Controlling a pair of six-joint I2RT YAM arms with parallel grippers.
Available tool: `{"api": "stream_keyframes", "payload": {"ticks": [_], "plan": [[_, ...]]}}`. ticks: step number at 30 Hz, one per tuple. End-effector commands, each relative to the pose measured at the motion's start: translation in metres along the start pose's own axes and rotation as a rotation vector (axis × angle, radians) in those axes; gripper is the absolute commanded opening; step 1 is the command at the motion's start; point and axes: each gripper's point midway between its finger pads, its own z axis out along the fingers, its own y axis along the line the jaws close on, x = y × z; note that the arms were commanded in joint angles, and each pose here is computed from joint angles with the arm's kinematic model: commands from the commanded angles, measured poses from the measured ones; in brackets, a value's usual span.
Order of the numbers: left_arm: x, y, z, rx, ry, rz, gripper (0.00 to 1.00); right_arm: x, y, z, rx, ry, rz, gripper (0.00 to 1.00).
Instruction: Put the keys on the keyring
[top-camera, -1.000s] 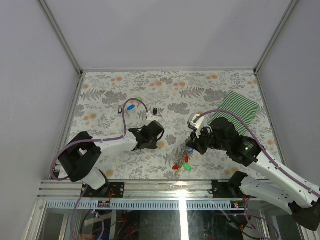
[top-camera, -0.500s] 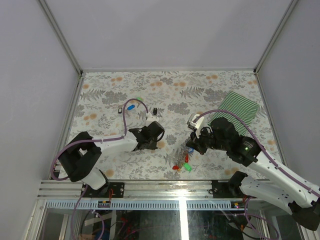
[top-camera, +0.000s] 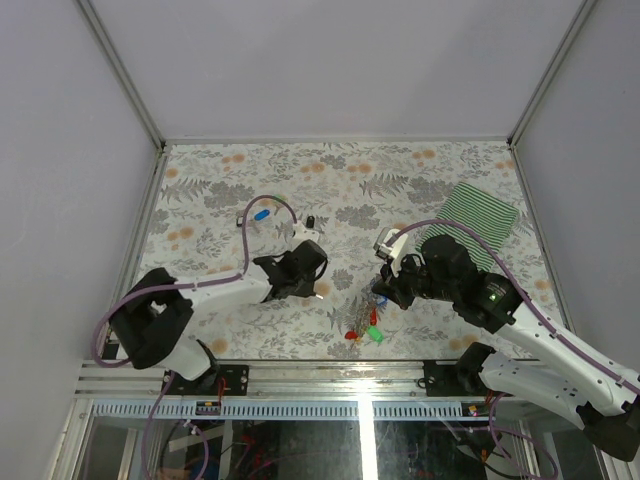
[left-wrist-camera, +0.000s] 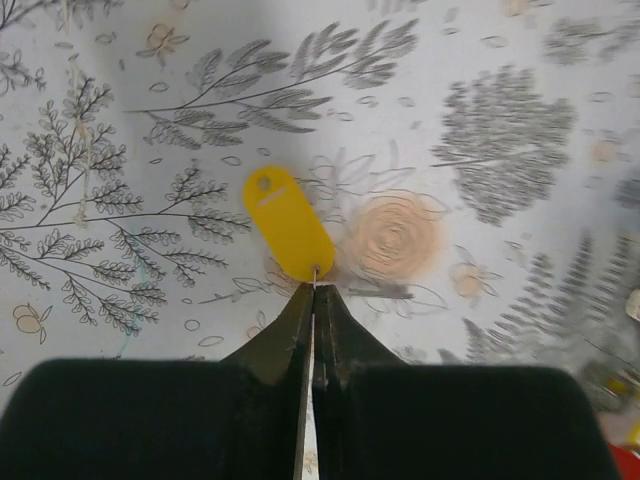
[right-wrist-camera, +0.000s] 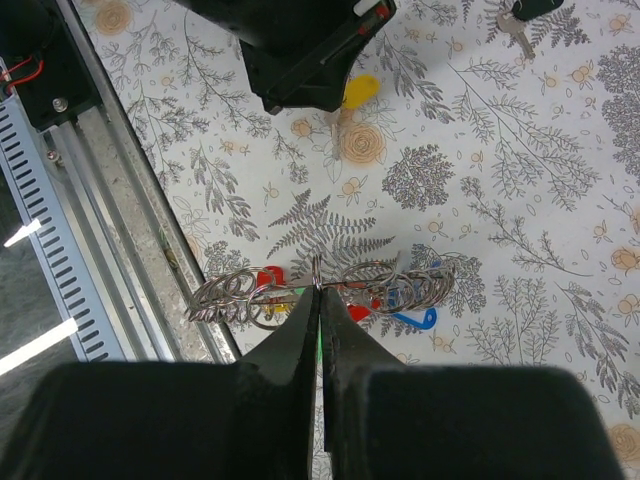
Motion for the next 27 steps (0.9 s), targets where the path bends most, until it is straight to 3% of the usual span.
{"api": "stream_keyframes", "payload": {"ticks": [1,4,10,18,27], "plan": [[-0.041,-0.041,-0.039,0.231,-0.14,0.081,0.0,-0.04,-0.001,-0.006,0.005,-0.127,-0.073,0.0],[-0.057,-0.062,-0.067,0.37,-0.201,0.167,0.0,-0.051,-0.003,-0.008,0.018,-0.174,-0.113,0.0],[-0.084,-0.07,-0.1,0.404,-0.263,0.244,0.0,-0.072,-0.002,-0.013,0.016,-0.26,-0.19,0.0],[-0.106,-0.075,-0.157,0.508,-0.411,0.327,0.0,-0.085,0.013,-0.013,-0.085,-0.19,-0.195,0.0],[-0.129,-0.082,-0.223,0.628,-0.634,0.491,0.0,-0.107,0.035,-0.021,-0.205,-0.25,-0.273,0.0]]}}
